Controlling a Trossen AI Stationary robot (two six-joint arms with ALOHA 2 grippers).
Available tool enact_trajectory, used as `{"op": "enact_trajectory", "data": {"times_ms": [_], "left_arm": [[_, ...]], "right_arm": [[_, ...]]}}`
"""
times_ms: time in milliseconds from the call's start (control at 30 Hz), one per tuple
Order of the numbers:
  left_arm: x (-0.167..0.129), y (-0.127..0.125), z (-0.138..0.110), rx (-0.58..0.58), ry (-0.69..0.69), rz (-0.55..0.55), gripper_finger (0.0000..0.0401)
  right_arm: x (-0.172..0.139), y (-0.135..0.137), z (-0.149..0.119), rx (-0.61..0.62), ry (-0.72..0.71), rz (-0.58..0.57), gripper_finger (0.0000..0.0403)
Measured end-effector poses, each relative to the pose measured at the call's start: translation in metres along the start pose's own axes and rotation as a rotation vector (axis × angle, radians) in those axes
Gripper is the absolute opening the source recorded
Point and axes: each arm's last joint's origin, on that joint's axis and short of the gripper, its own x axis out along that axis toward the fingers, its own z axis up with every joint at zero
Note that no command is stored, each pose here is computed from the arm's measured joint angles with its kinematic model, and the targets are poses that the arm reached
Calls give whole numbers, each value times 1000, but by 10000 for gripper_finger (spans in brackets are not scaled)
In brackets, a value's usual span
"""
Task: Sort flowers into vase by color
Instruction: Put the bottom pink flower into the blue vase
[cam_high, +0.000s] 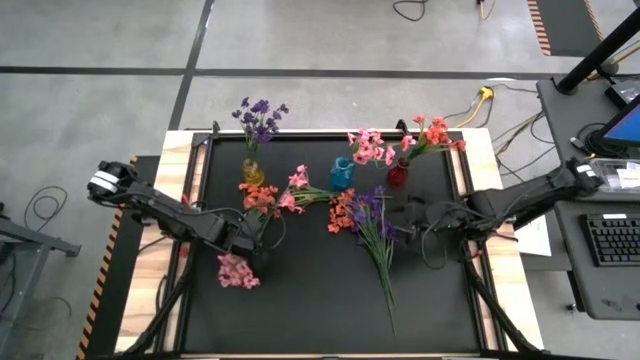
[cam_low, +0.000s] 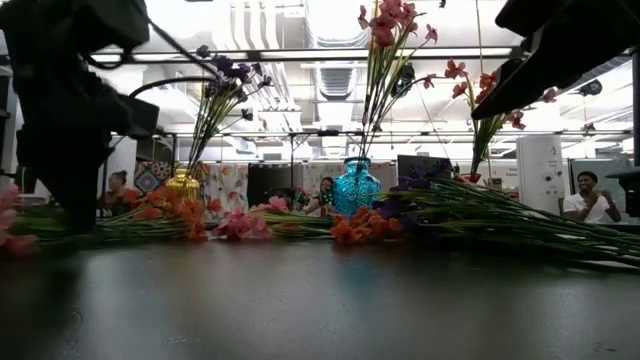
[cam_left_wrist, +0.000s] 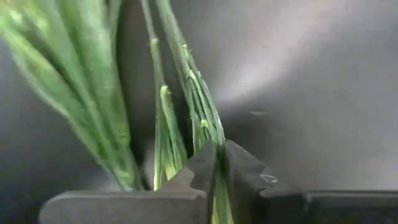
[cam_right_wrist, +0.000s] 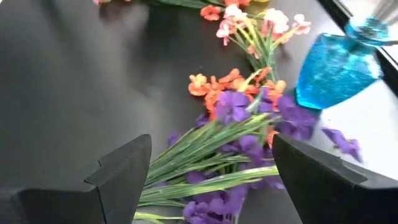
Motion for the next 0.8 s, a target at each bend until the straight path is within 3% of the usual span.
{"op": "enact_trajectory", "data": {"times_ms": [267,800], "left_arm": [[-14,-22,-9,56,54,-141,6],[-44,-48,-15,165,-68,-220,3]], "right_arm": [[22,23,25,-125,3,13,325],[98,65,93,-401,59,11,325]]}}
